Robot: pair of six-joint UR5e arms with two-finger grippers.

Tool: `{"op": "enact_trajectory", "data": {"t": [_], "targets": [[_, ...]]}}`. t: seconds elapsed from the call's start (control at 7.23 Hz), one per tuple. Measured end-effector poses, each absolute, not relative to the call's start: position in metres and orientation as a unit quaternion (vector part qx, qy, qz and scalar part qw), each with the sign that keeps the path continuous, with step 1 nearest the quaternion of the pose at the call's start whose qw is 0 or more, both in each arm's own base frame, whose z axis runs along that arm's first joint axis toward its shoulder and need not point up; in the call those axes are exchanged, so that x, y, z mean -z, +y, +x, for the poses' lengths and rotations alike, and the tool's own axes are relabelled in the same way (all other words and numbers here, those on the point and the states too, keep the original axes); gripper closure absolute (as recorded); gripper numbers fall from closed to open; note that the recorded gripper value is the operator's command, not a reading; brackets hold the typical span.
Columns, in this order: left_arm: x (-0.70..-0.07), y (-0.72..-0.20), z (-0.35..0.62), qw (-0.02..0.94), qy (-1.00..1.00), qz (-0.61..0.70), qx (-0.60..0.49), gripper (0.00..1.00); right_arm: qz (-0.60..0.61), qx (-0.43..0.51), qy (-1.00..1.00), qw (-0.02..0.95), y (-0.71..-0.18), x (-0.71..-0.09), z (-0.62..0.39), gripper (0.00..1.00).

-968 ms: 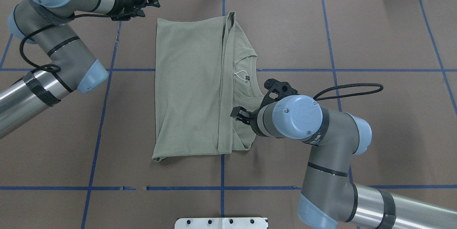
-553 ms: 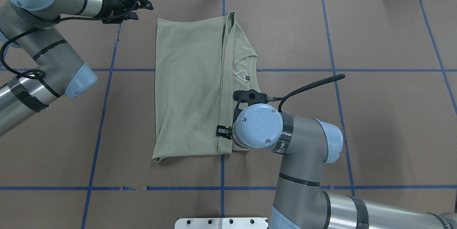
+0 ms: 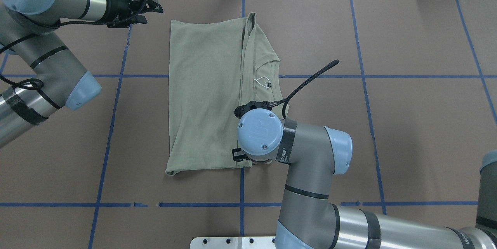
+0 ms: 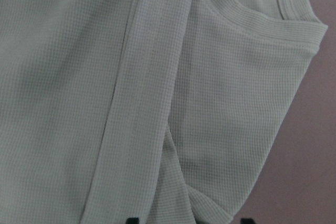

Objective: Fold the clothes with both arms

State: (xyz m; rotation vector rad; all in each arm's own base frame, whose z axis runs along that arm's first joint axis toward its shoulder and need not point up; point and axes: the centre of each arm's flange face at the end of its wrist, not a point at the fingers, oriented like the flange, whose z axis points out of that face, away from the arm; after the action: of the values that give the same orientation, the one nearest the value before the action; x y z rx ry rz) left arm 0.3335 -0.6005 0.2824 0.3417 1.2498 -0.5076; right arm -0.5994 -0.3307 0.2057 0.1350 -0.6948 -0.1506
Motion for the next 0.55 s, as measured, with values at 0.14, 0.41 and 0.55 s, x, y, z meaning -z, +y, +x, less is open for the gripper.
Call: {"op": "enact_trajectory", "data": {"t": [0.14,0.41,0.55], "targets": [[-0.282,-0.599,0.332,0.767,0.576,0.158,0.234,0.35,0.064,0.085,-0.337,0.935,-0.334,-0.201,-0.609,0.38],[-0.282,-0.598,0.332,0.767,0.577,0.158,0.234,0.35,0.061,0.106,-0.332,0.935,-0.341,-0.197,-0.620,0.40],[-0.282,-0.597,0.331,0.766,0.577,0.158,0.234,0.35,0.058,0.114,-0.332,0.935,-0.345,-0.196,-0.621,0.39]]}}
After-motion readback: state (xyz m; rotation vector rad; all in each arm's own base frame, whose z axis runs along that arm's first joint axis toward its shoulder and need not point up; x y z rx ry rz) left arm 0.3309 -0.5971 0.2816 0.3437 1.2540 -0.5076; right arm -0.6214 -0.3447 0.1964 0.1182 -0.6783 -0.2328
